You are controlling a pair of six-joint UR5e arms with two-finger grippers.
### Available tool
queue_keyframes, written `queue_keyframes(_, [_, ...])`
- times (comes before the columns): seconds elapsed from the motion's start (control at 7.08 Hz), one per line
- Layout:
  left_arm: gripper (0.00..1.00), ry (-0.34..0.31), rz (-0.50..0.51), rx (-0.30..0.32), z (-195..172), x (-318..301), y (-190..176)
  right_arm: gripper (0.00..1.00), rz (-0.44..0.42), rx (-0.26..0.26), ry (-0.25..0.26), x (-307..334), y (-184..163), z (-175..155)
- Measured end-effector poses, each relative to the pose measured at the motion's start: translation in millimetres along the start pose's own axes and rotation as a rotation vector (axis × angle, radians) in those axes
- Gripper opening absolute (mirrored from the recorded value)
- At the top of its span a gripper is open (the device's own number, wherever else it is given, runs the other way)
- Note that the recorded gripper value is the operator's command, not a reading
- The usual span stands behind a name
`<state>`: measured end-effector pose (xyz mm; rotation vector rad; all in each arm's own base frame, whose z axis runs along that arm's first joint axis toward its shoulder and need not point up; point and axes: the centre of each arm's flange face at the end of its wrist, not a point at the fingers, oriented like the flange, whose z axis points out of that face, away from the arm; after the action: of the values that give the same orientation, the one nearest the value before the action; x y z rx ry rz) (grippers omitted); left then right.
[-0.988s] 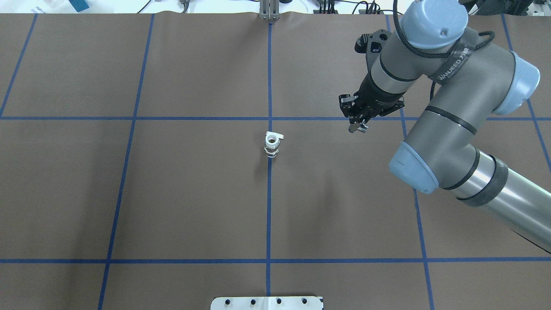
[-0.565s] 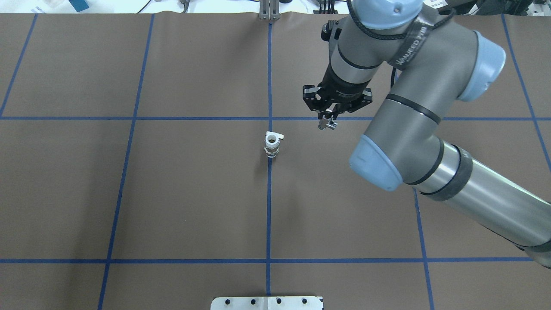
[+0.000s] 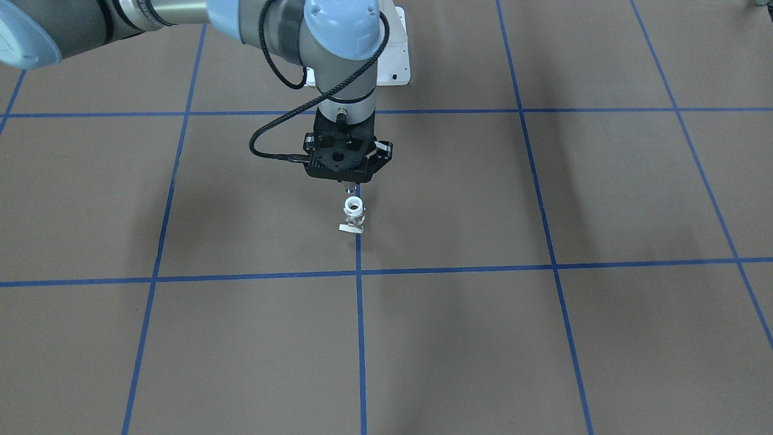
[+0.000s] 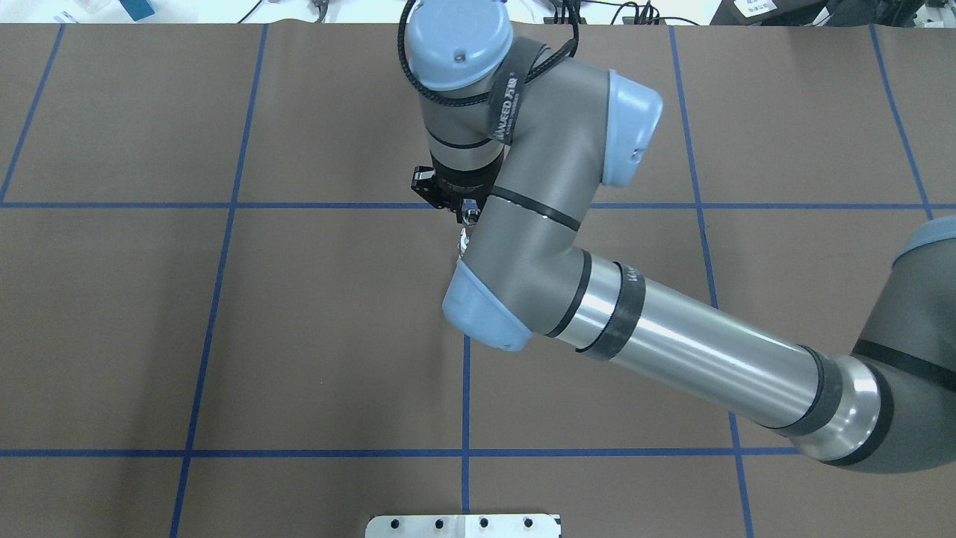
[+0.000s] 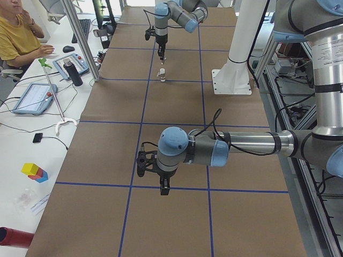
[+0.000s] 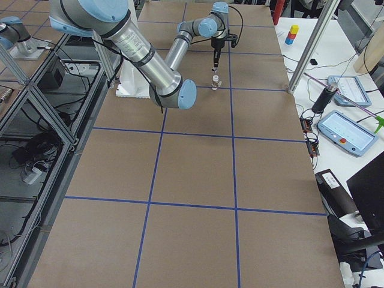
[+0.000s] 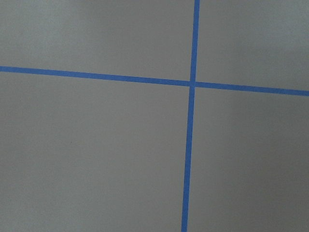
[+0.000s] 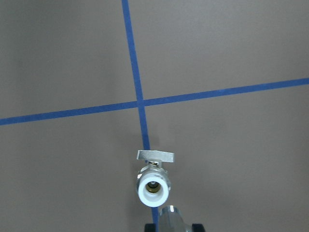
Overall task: Assemble PPR valve and pipe with both arms
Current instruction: 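Lower the fitting onto the valve top and press it down with the right gripper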
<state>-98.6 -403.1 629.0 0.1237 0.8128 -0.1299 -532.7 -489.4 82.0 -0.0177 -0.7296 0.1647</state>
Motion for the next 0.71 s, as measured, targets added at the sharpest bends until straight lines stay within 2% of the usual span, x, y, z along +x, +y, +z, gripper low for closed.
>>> queue_keyframes(0.42, [1.00, 0.000, 0.002, 0.002, 0.0, 0.0, 0.3, 0.00, 0.005, 0.034, 0.054, -13.0, 4.4, 22.1])
queue_keyframes(0.71, [1.00, 0.000, 0.004, 0.003, -0.3, 0.3, 0.3, 0.00, 0.006, 0.054, 0.072, -12.3, 2.0, 28.1])
